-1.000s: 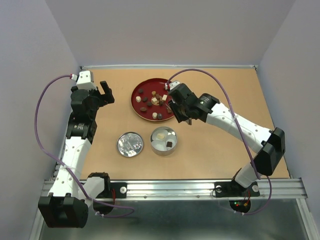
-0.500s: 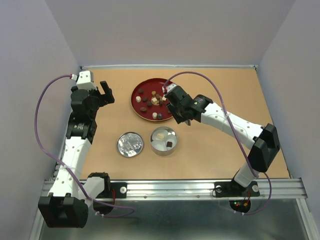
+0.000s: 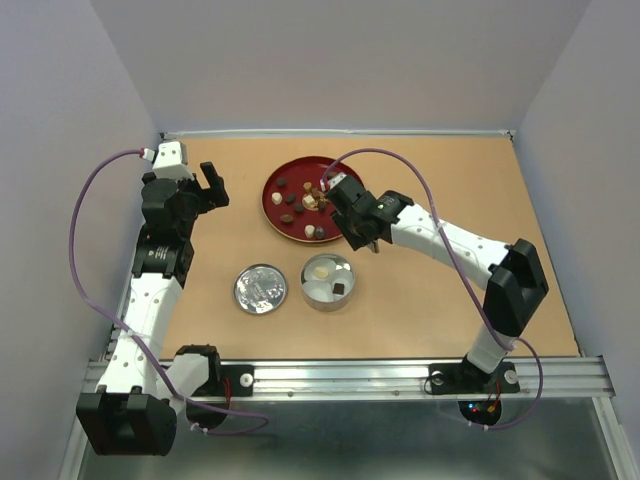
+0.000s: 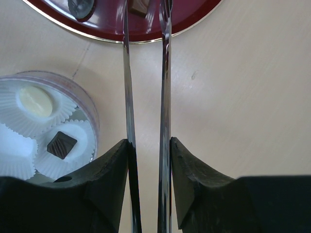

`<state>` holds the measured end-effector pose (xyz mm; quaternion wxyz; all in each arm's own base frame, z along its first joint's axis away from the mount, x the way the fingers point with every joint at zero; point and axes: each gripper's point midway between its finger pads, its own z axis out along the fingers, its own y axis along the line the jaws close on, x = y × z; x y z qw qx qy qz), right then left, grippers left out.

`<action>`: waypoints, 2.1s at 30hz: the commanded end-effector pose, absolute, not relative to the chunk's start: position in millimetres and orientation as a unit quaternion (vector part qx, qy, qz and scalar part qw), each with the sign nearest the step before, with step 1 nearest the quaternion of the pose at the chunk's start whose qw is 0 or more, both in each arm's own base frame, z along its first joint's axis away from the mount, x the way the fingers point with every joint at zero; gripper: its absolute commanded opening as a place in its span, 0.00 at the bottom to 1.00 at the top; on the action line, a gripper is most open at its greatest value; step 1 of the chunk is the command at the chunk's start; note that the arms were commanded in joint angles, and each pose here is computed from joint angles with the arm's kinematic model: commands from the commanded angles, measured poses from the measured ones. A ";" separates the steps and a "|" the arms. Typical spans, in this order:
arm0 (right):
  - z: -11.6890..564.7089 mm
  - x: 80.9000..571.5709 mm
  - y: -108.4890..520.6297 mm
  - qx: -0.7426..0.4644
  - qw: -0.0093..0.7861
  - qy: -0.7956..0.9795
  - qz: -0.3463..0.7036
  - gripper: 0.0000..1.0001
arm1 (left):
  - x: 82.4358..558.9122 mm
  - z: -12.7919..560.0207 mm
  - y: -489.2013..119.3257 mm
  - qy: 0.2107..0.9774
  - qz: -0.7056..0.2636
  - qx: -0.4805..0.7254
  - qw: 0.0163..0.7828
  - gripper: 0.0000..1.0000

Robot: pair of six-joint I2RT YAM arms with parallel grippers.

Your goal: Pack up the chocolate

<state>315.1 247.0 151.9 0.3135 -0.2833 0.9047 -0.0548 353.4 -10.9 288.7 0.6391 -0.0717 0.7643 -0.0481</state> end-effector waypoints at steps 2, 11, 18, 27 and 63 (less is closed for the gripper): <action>150.0 326.9 249.5 -0.279 0.328 0.901 -0.054 0.44 | 355.0 303.0 -9.5 0.749 -0.051 -0.073 0.657 0.99; 141.0 326.7 250.2 -0.283 0.317 0.904 -0.051 0.38 | 354.4 304.1 -9.5 0.748 -0.052 -0.073 0.658 0.99; 156.7 327.1 247.2 -0.279 0.335 0.899 -0.048 0.22 | 353.8 304.3 -9.3 0.748 -0.051 -0.072 0.658 0.99; 205.1 316.6 242.3 -0.264 0.373 0.889 -0.012 0.22 | 353.8 304.3 -9.3 0.748 -0.051 -0.072 0.658 0.99; 224.1 144.5 247.9 -0.346 0.202 0.900 0.173 0.21 | 356.6 298.1 -8.5 0.753 -0.049 -0.076 0.652 0.99</action>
